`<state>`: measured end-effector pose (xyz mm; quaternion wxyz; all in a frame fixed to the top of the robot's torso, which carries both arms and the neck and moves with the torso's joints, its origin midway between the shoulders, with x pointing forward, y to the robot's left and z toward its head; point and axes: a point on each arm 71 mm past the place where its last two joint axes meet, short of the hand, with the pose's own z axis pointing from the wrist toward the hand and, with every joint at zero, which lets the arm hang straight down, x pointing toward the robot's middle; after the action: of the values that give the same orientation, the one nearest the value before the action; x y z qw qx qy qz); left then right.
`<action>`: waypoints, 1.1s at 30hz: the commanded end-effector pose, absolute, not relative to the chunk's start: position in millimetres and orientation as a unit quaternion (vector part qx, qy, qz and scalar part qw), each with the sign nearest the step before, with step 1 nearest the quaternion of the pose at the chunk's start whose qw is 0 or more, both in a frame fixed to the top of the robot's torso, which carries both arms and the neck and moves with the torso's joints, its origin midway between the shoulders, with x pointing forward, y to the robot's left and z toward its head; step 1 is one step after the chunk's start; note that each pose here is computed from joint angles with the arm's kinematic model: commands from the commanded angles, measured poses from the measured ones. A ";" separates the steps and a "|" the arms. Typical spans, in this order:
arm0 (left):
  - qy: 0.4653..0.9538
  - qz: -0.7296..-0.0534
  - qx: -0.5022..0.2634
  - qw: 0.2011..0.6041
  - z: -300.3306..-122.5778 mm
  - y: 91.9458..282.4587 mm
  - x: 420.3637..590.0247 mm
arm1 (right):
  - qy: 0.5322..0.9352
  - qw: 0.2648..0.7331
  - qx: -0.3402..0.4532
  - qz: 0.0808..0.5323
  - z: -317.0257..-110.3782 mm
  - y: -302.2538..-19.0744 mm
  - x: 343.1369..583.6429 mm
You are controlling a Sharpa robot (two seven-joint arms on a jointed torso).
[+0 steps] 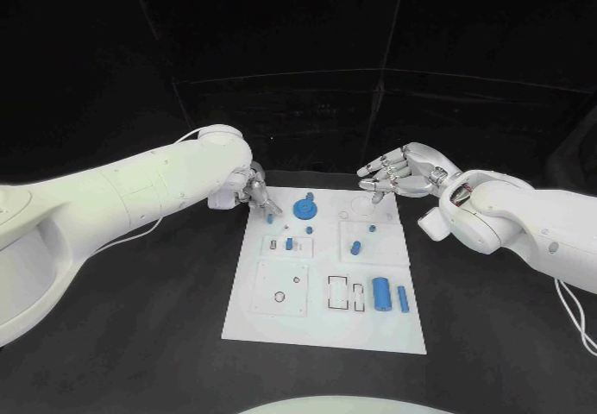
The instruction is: Assemble the parts on the task board
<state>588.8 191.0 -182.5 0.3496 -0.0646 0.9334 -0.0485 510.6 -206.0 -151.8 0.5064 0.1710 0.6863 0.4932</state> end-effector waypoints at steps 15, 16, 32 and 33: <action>0.936 -0.055 -0.052 0.345 -183.2 186.4 587.5 | 0.686 0.504 0.167 0.498 -150.5 -203.5 510.6; 0.936 -0.056 -0.052 0.344 -183.2 186.3 587.5 | 0.686 0.504 0.166 0.498 -150.5 -203.4 510.6; 0.937 -0.059 -0.046 0.340 -183.6 184.9 586.7 | 0.686 0.503 0.165 0.499 -150.4 -201.7 510.6; 0.937 -0.059 -0.046 0.340 -183.6 184.9 586.7 | 0.686 0.503 0.165 0.499 -150.4 -201.7 510.6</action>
<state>587.1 186.7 -184.2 0.3439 -0.0548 0.9357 -0.0558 510.8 -203.0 -151.9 0.5046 0.1695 0.6867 0.4950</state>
